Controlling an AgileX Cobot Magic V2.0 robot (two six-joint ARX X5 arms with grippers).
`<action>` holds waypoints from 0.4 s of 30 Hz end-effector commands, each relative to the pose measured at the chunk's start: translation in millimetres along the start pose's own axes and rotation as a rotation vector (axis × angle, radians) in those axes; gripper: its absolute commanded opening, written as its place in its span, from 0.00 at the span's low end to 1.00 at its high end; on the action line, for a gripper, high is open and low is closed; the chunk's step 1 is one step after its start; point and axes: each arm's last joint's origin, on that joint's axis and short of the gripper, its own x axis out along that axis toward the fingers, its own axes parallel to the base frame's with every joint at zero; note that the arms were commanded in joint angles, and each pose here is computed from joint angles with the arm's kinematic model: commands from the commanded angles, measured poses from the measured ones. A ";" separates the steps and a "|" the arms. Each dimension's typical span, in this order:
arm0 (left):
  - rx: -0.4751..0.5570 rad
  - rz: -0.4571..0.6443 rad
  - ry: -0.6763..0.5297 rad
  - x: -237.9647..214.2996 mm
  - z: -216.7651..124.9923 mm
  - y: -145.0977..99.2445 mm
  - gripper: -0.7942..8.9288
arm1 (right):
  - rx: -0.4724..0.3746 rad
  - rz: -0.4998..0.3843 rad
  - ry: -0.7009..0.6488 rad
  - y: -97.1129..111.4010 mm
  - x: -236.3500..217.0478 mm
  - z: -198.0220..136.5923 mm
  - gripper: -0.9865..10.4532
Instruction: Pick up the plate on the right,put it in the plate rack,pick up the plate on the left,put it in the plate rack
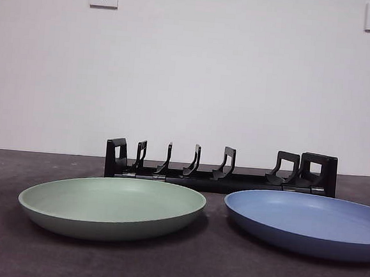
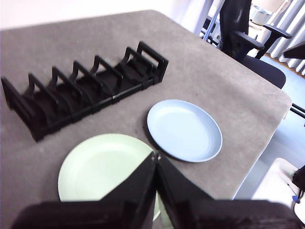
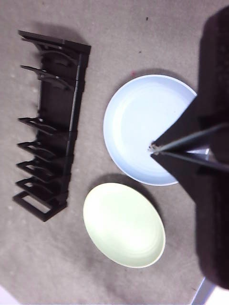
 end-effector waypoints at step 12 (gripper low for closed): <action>0.012 -0.083 0.008 -0.1 -0.3 -2.5 0.73 | -0.012 0.075 -0.002 3.1 -1.8 -0.1 0.49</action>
